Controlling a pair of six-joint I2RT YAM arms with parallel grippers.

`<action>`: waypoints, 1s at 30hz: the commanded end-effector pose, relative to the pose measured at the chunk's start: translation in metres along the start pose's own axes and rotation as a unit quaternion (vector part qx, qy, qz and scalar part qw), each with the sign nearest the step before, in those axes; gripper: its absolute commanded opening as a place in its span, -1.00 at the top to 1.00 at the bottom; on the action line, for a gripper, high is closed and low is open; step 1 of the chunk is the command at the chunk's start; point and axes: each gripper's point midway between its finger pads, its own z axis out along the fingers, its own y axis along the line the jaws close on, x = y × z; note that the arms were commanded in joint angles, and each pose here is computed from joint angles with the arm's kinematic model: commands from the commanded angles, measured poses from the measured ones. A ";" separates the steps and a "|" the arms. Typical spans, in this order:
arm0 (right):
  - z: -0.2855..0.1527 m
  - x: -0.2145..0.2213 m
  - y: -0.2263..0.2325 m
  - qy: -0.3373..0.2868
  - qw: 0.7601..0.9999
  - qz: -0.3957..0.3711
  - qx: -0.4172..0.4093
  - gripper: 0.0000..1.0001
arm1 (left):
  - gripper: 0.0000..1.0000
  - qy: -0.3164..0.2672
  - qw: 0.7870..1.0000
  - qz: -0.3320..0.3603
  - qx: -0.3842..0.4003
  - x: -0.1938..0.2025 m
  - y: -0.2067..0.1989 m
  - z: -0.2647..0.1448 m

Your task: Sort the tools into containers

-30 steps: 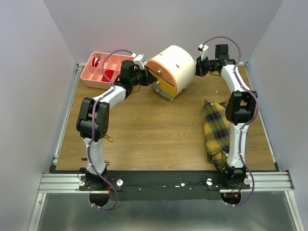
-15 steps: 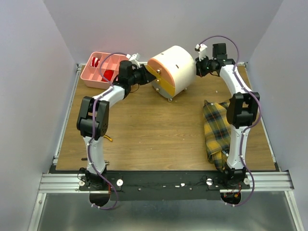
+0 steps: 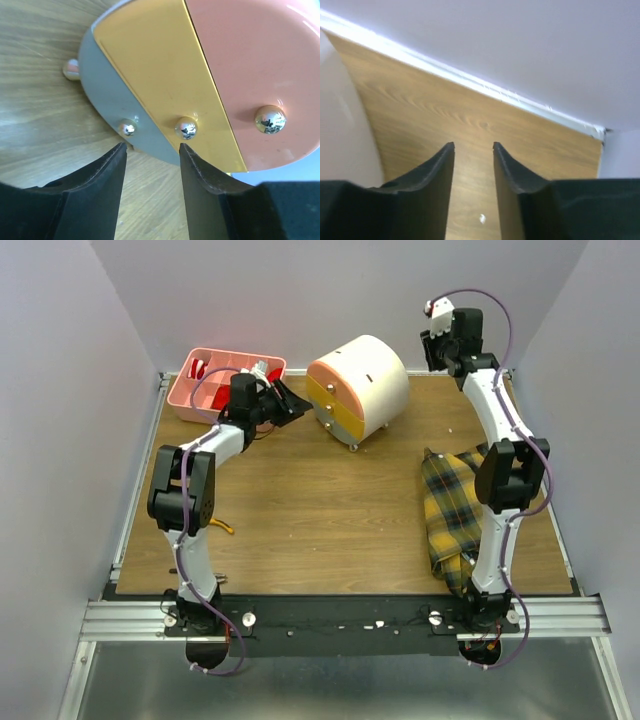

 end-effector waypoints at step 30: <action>-0.024 -0.056 0.166 -0.052 0.948 0.039 -0.310 0.13 | 0.04 0.023 0.997 0.004 -0.079 0.075 0.032 0.055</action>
